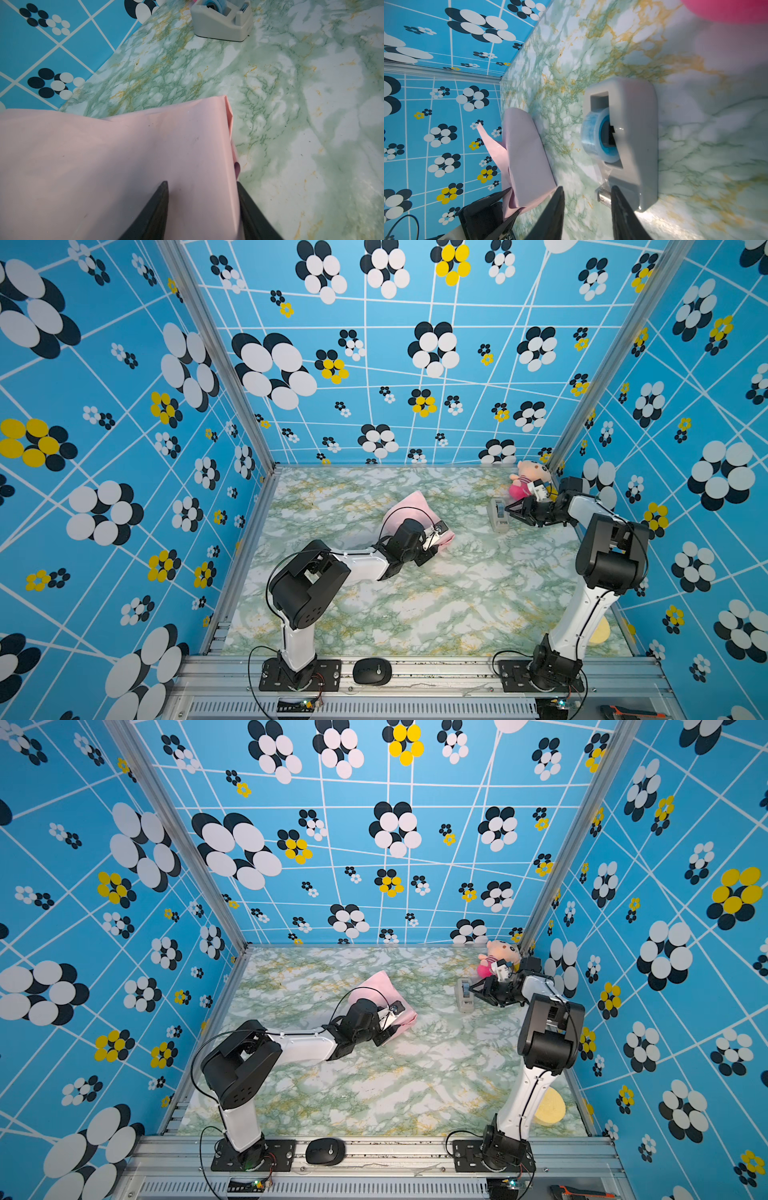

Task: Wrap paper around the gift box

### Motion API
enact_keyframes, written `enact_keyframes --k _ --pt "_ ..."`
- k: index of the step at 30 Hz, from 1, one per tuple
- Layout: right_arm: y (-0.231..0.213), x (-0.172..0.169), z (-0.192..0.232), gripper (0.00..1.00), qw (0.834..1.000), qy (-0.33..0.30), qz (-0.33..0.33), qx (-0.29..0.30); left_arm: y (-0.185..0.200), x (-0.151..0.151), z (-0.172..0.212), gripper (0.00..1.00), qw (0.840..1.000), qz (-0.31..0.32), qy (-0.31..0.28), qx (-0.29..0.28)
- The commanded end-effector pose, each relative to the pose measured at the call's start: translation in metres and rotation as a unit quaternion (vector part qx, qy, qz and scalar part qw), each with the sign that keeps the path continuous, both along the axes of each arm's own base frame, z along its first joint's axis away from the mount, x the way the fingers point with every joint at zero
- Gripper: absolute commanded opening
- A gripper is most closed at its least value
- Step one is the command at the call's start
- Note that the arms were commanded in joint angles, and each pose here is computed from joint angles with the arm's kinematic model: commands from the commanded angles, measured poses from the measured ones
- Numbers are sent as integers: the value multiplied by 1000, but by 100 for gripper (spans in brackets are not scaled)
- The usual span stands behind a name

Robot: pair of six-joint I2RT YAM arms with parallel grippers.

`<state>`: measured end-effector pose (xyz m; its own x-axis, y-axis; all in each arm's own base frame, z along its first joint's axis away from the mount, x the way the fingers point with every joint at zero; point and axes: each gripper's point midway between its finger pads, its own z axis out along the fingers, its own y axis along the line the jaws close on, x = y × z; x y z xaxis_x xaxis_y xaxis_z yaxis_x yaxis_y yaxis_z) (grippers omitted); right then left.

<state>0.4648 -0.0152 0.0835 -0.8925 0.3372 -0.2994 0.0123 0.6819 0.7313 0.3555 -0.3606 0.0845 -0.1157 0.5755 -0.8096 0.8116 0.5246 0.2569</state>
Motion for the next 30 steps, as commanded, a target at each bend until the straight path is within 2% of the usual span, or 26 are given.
enact_keyframes --k 1,18,25,27,30 --pt "8 3 -1 39 1000 -9 24 12 40 -30 -87 50 987 15 126 103" --pt "25 11 -28 40 997 11 52 48 42 -30 -87 50 986 18 124 107" --pt "22 8 -39 39 998 26 52 37 42 -30 -87 50 986 19 124 106" --pt "22 8 -40 37 998 27 53 35 42 -30 -87 50 986 18 124 106" --pt "23 6 -38 28 997 27 58 37 42 -30 -87 50 986 19 124 106"
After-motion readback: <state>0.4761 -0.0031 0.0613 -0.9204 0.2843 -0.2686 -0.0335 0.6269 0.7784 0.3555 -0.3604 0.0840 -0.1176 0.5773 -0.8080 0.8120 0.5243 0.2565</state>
